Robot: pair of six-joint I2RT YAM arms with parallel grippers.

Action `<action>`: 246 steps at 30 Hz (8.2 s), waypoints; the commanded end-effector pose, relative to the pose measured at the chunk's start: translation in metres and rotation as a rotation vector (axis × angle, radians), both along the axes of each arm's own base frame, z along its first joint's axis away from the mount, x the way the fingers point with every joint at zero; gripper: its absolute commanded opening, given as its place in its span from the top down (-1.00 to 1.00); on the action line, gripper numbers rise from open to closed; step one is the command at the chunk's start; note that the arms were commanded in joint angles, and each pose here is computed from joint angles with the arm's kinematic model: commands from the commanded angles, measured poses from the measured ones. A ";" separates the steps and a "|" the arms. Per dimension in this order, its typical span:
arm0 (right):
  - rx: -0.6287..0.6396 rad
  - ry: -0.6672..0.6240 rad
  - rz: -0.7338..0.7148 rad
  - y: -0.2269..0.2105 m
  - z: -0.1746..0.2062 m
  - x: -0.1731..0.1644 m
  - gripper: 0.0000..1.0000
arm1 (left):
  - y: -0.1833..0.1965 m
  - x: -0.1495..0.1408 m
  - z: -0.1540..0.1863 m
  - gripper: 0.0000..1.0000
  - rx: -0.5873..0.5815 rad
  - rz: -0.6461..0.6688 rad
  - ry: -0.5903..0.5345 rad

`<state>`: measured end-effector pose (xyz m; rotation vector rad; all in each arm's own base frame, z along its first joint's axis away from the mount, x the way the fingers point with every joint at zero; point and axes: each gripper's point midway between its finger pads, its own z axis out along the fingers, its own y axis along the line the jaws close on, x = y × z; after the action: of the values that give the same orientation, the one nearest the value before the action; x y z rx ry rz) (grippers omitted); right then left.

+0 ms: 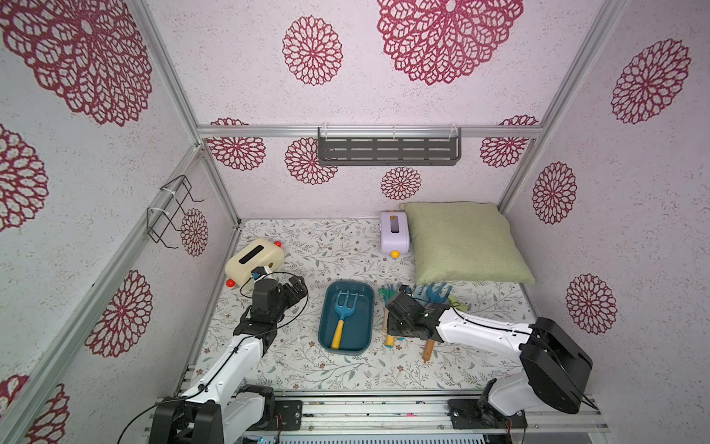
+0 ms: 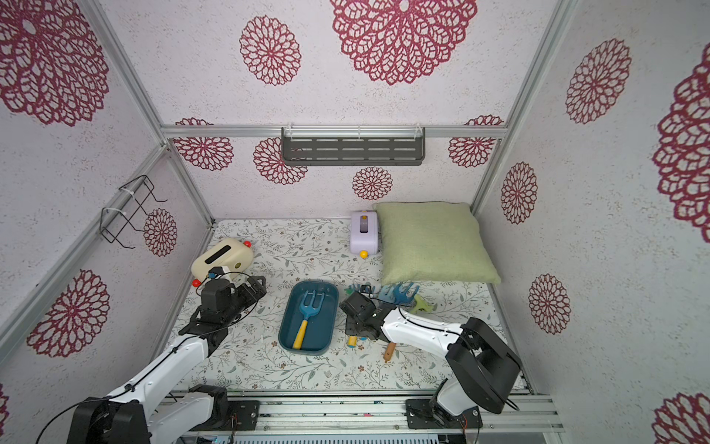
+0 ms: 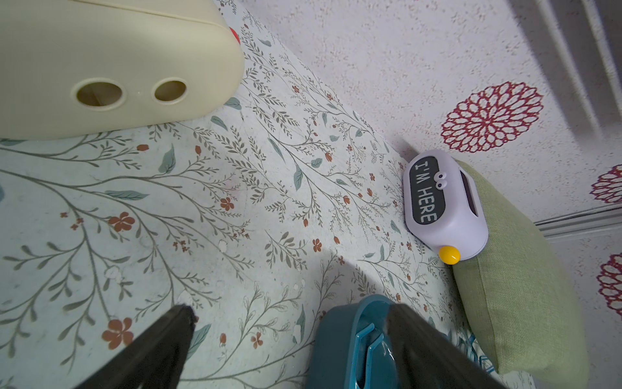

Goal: Put the rake into the storage box
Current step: Pick up the rake at the center of the board, then place the rake in the storage box, then move the storage box to the center of the board, then pick up the rake at the center of the board, then place the rake in the storage box.

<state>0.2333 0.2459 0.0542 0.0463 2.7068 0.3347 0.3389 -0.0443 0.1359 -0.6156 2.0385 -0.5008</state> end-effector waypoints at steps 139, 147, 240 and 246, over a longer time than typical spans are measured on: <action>0.540 -0.122 0.200 0.088 0.068 0.019 -0.45 | -0.092 -0.050 0.061 -0.95 -0.077 -0.214 0.042; 0.341 -0.304 -0.071 -0.043 0.095 0.029 -0.98 | -0.149 -0.045 0.068 -0.95 0.043 -0.315 0.093; 0.264 -0.230 -0.182 -0.113 0.062 0.025 -0.98 | -0.139 -0.091 -0.027 0.78 0.419 -0.513 0.569; 0.280 -0.220 -0.179 -0.110 0.062 0.024 -0.99 | -0.132 -0.088 -0.044 0.78 0.411 -0.537 0.620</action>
<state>0.2479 0.1293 0.0962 0.2976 2.4518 0.5624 0.2443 -0.1675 0.0943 0.0129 2.8181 -0.1153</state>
